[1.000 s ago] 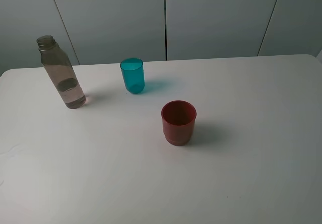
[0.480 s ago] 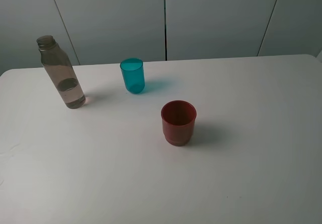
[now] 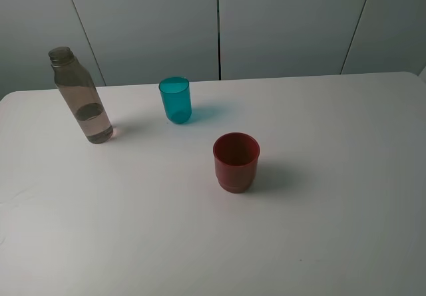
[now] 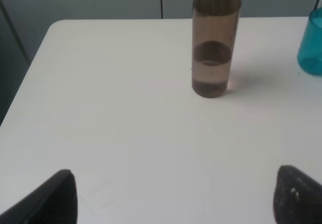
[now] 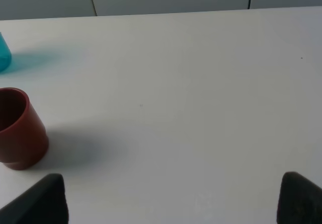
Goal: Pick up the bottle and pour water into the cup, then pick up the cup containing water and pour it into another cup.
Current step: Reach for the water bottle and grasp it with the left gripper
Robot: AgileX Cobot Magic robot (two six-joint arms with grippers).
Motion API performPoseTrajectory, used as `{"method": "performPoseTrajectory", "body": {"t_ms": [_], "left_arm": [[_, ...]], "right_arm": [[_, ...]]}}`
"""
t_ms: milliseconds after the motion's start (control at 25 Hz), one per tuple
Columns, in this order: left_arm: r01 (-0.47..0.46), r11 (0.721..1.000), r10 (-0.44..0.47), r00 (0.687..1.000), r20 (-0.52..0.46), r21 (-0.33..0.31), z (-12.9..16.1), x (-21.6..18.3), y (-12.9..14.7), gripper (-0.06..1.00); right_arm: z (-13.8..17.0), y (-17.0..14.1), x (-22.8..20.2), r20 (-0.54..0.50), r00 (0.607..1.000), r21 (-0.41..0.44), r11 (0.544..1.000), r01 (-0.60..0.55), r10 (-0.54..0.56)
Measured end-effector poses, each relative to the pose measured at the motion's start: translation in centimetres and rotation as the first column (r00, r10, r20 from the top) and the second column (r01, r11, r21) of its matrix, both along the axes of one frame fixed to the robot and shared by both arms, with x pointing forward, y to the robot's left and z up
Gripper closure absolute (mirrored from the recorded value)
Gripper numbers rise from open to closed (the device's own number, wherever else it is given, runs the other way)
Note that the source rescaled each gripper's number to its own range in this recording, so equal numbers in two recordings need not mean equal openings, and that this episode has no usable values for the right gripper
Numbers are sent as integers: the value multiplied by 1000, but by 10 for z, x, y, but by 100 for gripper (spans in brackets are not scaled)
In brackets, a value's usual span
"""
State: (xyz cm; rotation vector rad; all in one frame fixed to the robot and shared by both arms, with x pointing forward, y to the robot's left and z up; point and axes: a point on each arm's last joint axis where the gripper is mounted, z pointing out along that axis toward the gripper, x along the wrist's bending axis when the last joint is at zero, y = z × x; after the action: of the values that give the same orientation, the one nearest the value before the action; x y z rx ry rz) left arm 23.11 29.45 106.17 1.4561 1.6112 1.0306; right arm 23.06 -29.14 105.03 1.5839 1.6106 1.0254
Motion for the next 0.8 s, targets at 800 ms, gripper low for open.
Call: {"method": "performPoseTrajectory", "body": {"t_ms": [800], "left_arm": [[-52,997,43,991,126,64,46,64,17,-5]], "right_arm": [[0,0,0,0,1000,0,1000,0,0]]}}
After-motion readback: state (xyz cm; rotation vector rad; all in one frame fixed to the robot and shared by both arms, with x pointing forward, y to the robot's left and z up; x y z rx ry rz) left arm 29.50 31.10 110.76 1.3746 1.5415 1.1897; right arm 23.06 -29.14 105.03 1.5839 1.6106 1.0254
